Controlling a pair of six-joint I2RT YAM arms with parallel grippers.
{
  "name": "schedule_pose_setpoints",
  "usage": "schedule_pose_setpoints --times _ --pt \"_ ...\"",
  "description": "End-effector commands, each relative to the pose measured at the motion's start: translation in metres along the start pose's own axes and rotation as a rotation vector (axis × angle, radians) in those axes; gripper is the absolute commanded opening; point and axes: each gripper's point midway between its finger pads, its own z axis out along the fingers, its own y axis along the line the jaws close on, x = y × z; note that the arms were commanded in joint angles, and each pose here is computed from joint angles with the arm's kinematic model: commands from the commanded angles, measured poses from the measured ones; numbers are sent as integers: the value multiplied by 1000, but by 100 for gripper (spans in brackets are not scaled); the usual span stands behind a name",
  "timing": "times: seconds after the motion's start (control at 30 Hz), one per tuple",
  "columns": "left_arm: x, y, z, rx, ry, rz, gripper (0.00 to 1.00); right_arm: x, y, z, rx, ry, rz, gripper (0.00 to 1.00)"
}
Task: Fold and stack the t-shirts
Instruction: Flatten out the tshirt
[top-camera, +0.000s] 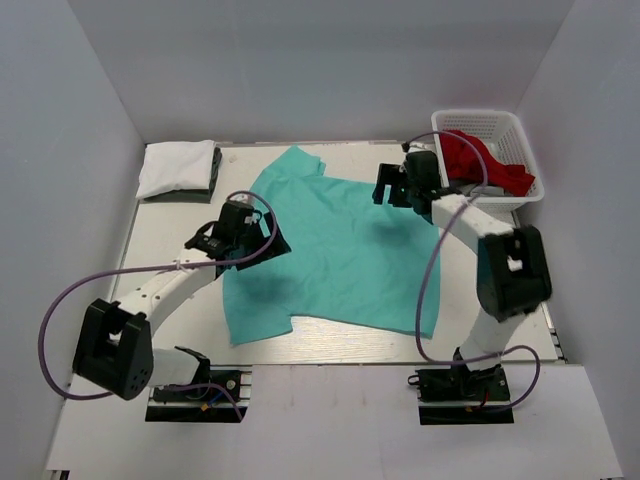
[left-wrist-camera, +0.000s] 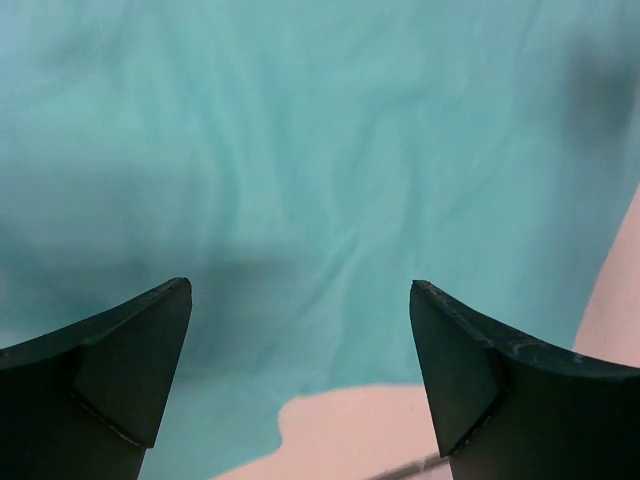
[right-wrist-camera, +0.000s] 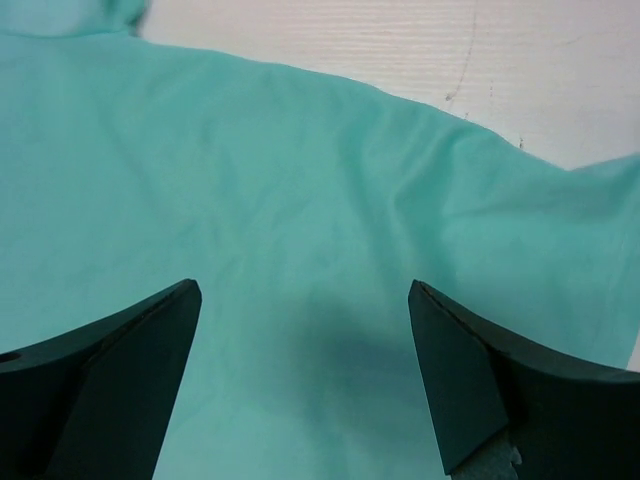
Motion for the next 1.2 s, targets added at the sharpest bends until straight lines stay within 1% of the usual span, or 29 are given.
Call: schedule_pose_setpoints --times 0.0,0.03,0.07,0.1,0.17,0.2,0.23,0.3,0.33,0.37,0.4,0.43,0.47,0.5,0.53,0.6,0.67,0.7,0.73,0.77,0.8,0.87,0.9,0.97,1.0,1.03,1.1,1.13,1.17 --pt "-50 -3 7 -51 -142 19 100 13 9 -44 -49 -24 12 90" --pt "-67 -8 9 -67 -178 36 100 22 8 -61 -45 -24 49 90" --pt "-70 -10 15 -73 -171 36 100 17 8 -67 -42 -39 49 90" --pt "-82 -5 21 -122 -203 34 100 50 -4 -68 7 20 106 90" --pt "-103 -4 43 -177 -219 26 100 56 -15 -79 60 4 137 90" --pt "-113 -2 50 -212 -238 35 100 78 -29 -79 102 37 134 90" --pt "-122 -2 68 -242 -231 50 100 79 -34 -80 129 27 137 90" --pt "-127 3 85 -296 -206 65 100 96 -47 -83 200 76 145 90" --pt "-145 -6 89 -300 -232 72 100 106 -51 -82 216 99 148 90" --pt "-137 9 111 -365 -194 80 100 109 -50 -81 212 104 158 90" --pt "-134 16 118 -405 -163 86 100 114 -51 -81 211 114 162 90" --pt "-146 9 122 -407 -179 85 100 125 -55 -78 222 139 164 90" --pt "-149 18 128 -437 -174 80 100 125 -56 -76 222 139 168 90" --pt "-137 29 142 -471 -125 88 100 126 -55 -75 223 142 166 90" --pt "-145 34 144 -492 -132 68 100 127 -58 -68 236 156 166 90" --pt "-139 51 149 -533 -98 29 100 126 -62 -63 255 163 163 90" --pt "-136 67 154 -538 -65 -38 100 130 -63 -50 253 195 152 90" --pt "-132 82 154 -551 -42 -62 100 136 -67 -41 265 220 152 90" --pt "-131 87 155 -549 -40 -83 100 134 -68 -37 266 220 150 90" --pt "-130 93 154 -559 -38 -100 100 120 -67 -31 261 197 160 90" --pt "-130 104 152 -574 -33 -115 100 126 -70 -23 270 219 158 90" --pt "-128 108 155 -563 -13 -133 100 111 -73 -11 278 203 164 90" --pt "-129 105 157 -545 -13 -136 100 112 -74 -5 282 209 162 90" --pt "-140 107 160 -522 -28 -160 100 96 -73 6 275 195 163 90" --pt "-142 105 165 -503 -27 -149 100 96 -75 11 272 202 153 90" --pt "-157 99 164 -477 -58 -158 100 85 -71 14 254 187 152 90" --pt "-165 89 168 -431 -50 -123 100 75 -65 20 209 184 116 90" --pt "-169 86 172 -414 -54 -109 100 63 -59 21 193 162 101 90" --pt "-181 76 170 -379 -68 -81 100 53 -56 20 178 145 94 90"
